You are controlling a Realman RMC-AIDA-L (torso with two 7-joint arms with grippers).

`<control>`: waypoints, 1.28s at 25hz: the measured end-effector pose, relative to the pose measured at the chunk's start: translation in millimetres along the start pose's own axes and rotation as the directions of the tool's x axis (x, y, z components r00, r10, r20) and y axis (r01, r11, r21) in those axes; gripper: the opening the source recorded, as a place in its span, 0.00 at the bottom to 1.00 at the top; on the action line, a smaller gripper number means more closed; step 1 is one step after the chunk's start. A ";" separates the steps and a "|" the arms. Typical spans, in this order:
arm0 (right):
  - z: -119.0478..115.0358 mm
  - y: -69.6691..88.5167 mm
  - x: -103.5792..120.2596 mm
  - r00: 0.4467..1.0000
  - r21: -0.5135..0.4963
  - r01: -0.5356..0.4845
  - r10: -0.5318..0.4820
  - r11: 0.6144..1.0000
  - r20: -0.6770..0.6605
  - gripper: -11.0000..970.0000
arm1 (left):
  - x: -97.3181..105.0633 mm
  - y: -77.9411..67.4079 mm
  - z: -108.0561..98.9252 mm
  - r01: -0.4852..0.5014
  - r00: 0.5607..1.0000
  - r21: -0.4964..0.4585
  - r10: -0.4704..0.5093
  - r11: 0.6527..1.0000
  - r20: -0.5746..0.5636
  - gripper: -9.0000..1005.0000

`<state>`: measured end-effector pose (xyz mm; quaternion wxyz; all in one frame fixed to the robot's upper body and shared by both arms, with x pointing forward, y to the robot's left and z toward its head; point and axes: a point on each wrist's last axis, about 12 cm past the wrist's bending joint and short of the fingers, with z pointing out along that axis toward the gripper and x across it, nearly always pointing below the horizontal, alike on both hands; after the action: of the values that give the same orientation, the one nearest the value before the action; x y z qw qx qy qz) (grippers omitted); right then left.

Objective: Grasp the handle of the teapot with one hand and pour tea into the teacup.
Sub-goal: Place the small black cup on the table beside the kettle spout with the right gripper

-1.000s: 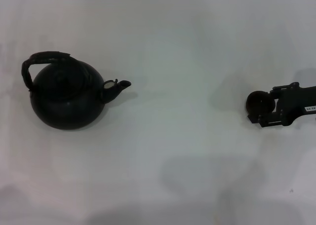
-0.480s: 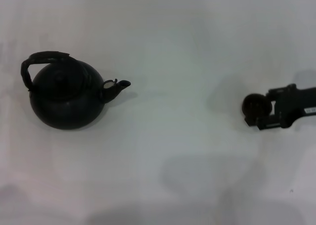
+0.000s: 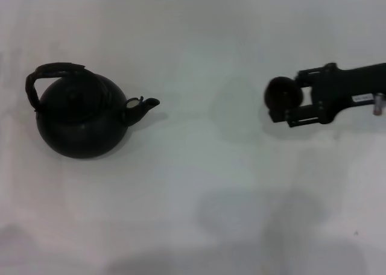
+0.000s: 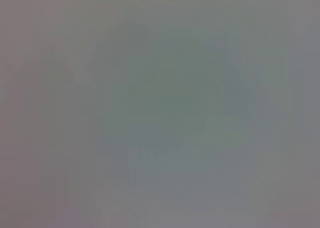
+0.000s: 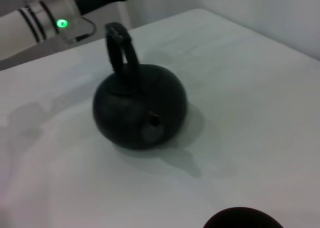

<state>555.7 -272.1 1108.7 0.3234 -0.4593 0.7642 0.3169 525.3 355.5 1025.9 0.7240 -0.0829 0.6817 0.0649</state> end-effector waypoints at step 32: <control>65.6 2.3 -28.7 0.981 -0.035 0.125 -0.128 0.992 -0.146 0.76 | -0.7 -0.3 0.7 -0.003 1.000 0.005 0.003 1.000 0.004 0.81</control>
<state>577.5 -205.7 1093.0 0.2792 -0.5334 0.7512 0.2706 526.0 355.4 1026.7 0.7254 -0.0799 0.6807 0.0645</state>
